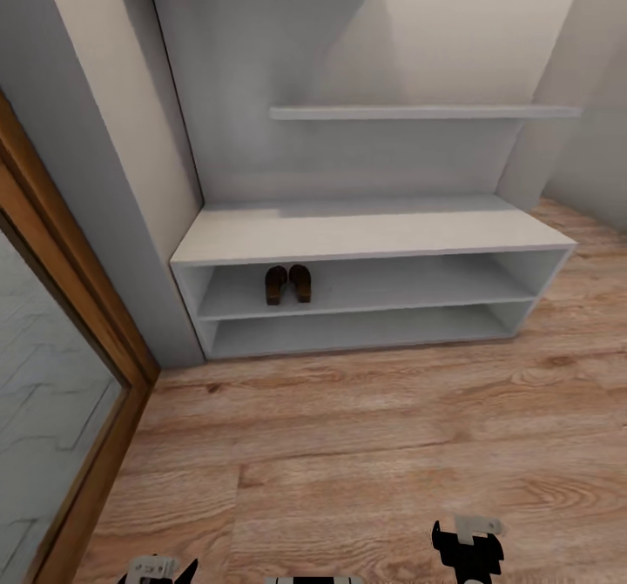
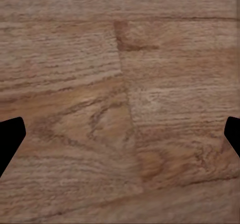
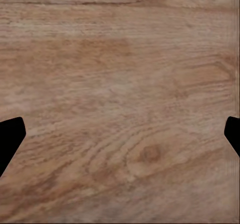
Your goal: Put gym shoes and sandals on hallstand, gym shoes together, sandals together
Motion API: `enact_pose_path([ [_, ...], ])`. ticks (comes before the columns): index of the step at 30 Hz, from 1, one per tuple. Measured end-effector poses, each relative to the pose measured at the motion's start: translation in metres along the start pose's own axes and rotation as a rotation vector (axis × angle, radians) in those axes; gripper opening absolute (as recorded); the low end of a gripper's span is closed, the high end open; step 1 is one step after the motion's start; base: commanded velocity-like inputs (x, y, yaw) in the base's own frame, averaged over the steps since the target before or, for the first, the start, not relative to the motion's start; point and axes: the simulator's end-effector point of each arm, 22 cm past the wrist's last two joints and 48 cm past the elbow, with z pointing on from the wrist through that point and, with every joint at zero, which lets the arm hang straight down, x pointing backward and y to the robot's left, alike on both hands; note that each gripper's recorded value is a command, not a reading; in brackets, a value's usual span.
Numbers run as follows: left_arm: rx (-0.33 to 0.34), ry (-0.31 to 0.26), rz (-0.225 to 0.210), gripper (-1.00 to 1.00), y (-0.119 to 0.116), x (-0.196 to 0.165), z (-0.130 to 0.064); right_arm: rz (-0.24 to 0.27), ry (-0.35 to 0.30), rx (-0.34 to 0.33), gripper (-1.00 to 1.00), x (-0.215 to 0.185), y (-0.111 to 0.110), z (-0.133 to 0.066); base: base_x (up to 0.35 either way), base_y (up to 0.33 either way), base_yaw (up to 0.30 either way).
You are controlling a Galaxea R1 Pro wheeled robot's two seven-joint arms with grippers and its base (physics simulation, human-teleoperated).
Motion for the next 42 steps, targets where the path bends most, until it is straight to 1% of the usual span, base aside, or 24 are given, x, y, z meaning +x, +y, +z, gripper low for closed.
enact_pose_path([
  [7,-0.001,0.0,-0.001,1.0,-0.001,0.0,0.0,0.001,0.0,0.0,1.0,0.0,0.0,0.0,0.0,0.0,-0.299],
  [14,-0.009,-0.001,-0.003,1.0,-0.002,-0.013,-0.008,0.005,0.002,-0.009,1.0,-0.013,0.003,-0.011,0.0,0.0,-0.299],
  [28,-0.085,0.002,-0.005,1.0,0.01,-0.038,-0.027,0.009,0.006,-0.014,1.0,-0.037,0.0,-0.03,0.0,0.0,-0.29],
  [33,-0.097,0.003,-0.006,1.0,0.01,-0.047,-0.033,0.009,0.007,-0.015,1.0,-0.045,-0.003,-0.036,0.0,0.0,-0.124],
  [42,-0.102,0.004,-0.007,1.0,0.006,-0.062,-0.044,0.011,0.008,-0.017,1.0,-0.06,-0.006,-0.048,0.0,0.0,-0.023],
])
